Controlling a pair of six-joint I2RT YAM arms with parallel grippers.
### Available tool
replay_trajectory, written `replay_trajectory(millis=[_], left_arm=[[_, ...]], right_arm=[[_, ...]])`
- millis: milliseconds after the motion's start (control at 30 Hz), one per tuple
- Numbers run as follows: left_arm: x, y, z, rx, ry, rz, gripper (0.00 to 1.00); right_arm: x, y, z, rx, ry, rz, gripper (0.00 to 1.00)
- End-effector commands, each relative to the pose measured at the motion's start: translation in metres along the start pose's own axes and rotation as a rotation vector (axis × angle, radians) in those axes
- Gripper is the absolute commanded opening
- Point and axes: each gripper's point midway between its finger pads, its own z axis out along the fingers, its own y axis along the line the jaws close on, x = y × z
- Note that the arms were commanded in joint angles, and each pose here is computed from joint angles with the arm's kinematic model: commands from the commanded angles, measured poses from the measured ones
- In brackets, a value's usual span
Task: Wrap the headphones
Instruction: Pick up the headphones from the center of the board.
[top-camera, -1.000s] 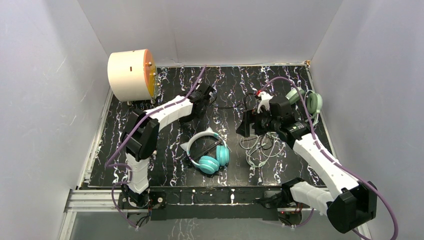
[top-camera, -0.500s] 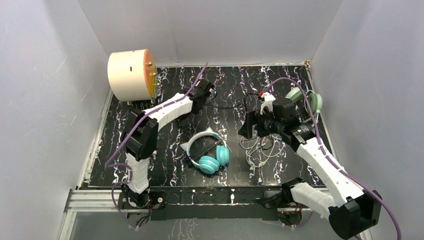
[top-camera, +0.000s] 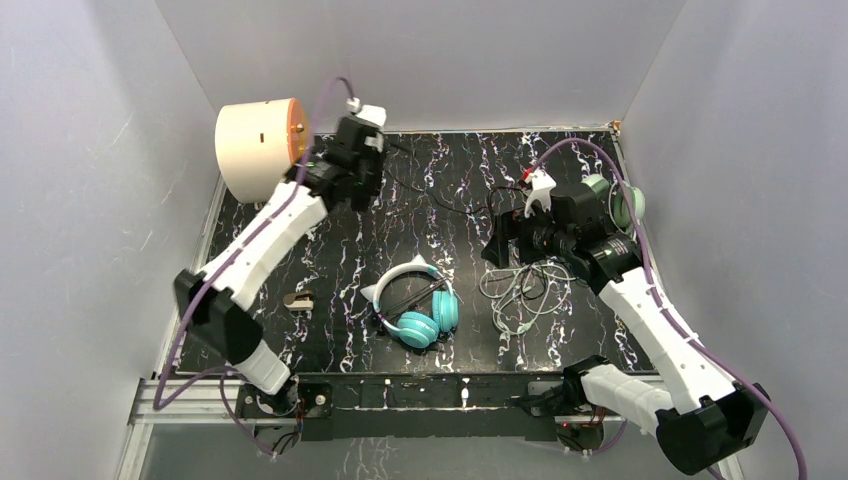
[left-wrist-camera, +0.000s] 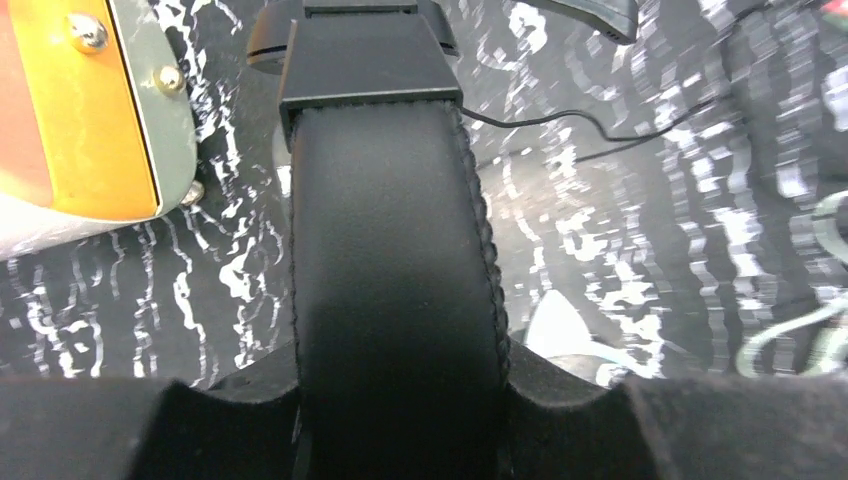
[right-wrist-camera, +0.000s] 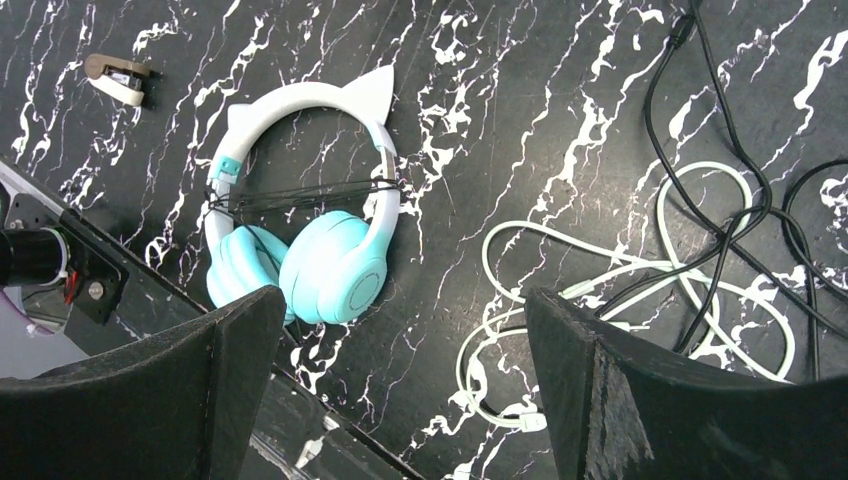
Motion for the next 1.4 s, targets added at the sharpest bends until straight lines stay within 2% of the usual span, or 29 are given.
replay_trajectory(millis=[0,233,267,300,367,400,433,500,533,600,633,733,833,967,1200,1367], left_arm=[[-0.048,0.003,-0.076,0.295,-0.148,-0.240,0.00],[-0.072,0.011,-0.144,0.774,-0.205,-0.608,0.00],[-0.076,0.013,-0.161,0.932,-0.203,-0.703,0.00],[-0.079,0.005,-0.179,1.091,-0.214,-0.739,0.00],[-0.092,-0.003,-0.218,1.353,-0.280,-0.777,0.00],[-0.090,-0.006,-0.223,1.417,-0.253,-0.759,0.00],[-0.083,-0.012,-0.219,1.433,-0.208,-0.753,0.00],[-0.069,-0.035,-0.227,1.514,-0.165,-0.673,0.00],[-0.068,-0.039,-0.230,1.526,-0.169,-0.662,0.00],[-0.068,-0.049,-0.236,1.557,-0.159,-0.632,0.00],[-0.067,-0.060,-0.239,1.585,-0.138,-0.603,0.00],[-0.062,-0.074,-0.238,1.606,-0.121,-0.580,0.00],[-0.059,-0.078,-0.235,1.605,-0.112,-0.586,0.00],[-0.055,-0.085,-0.238,1.619,-0.098,-0.577,0.00],[-0.046,-0.101,-0.238,1.607,-0.040,-0.605,0.00],[-0.047,-0.109,-0.241,1.602,-0.028,-0.622,0.00]], right_arm=[[-0.029,0.012,-0.010,-0.042,-0.055,-0.080,0.99],[-0.076,0.013,-0.016,-0.157,-0.137,-0.061,0.99],[-0.085,0.000,-0.017,-0.193,-0.158,-0.029,0.99],[-0.092,-0.007,-0.023,-0.287,-0.197,0.005,0.99],[-0.099,0.015,-0.031,-0.468,-0.257,-0.041,0.99],[-0.113,0.035,-0.052,-0.542,-0.348,-0.133,0.99],[-0.121,0.044,-0.063,-0.555,-0.394,-0.129,0.99],[-0.124,0.049,-0.061,-0.623,-0.331,-0.061,0.99],[-0.119,0.045,-0.056,-0.608,-0.312,-0.071,0.99],[-0.115,0.072,-0.069,-0.761,-0.347,-0.115,0.99],[-0.127,0.078,-0.071,-0.759,-0.380,-0.083,0.99],[-0.144,0.095,-0.072,-0.809,-0.349,0.031,0.99],[-0.148,0.108,-0.072,-0.856,-0.330,0.066,0.99],[-0.161,0.101,-0.065,-0.757,-0.360,0.040,0.99],[-0.176,0.097,-0.037,-0.514,-0.365,-0.121,0.99],[-0.172,0.110,-0.016,-0.404,-0.346,-0.244,0.90]])
